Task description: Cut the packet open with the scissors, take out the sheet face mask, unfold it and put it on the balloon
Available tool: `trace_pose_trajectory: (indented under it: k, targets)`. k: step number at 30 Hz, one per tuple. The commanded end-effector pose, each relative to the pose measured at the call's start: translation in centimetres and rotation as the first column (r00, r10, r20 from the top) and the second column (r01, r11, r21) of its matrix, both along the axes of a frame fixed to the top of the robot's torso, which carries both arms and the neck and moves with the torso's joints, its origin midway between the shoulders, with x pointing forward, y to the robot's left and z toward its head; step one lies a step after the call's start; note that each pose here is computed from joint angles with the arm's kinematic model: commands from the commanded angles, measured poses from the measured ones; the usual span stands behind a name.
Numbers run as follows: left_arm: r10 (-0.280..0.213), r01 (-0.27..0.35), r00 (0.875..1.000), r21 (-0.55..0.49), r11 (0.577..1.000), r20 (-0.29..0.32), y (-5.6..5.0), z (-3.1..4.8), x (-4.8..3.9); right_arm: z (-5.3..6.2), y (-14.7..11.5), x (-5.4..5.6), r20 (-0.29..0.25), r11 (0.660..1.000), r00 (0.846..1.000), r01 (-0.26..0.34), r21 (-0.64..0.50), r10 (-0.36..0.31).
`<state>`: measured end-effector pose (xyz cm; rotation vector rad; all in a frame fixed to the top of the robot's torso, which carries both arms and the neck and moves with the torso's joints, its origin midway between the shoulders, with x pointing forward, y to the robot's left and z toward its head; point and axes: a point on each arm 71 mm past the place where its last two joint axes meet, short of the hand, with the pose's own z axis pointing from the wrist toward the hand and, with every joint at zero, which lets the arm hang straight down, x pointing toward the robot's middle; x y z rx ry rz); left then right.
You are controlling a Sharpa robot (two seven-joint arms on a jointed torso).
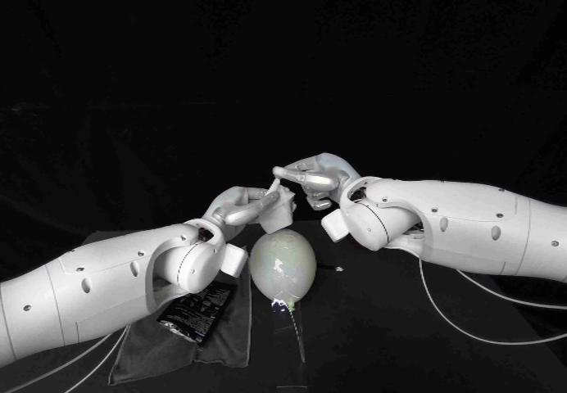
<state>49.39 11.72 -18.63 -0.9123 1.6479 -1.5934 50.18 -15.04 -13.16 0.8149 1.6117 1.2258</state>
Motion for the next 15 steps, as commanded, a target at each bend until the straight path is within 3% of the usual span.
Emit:
trace_pose_trajectory:
  k: [1, 7, 15]
  targets:
    - [-0.03, 0.029, 0.999, -0.016, 0.999, -0.017, -0.3, 0.06, -0.1, 0.3, 0.0, 0.0, 0.024, 0.999, 1.0, -0.008, 0.043, 0.007]
    - [-0.027, 0.026, 0.999, -0.028, 0.999, -0.039, -0.2, -0.02, -0.09, 0.3, -0.6, 0.2, 0.026, 0.999, 1.0, 0.013, 0.046, -0.015]
    - [-0.035, 0.029, 0.997, -0.075, 0.997, -0.076, 0.1, -0.07, -0.08, 0.7, -3.2, 0.8, 0.068, 0.995, 0.993, 0.09, 0.037, -0.092]
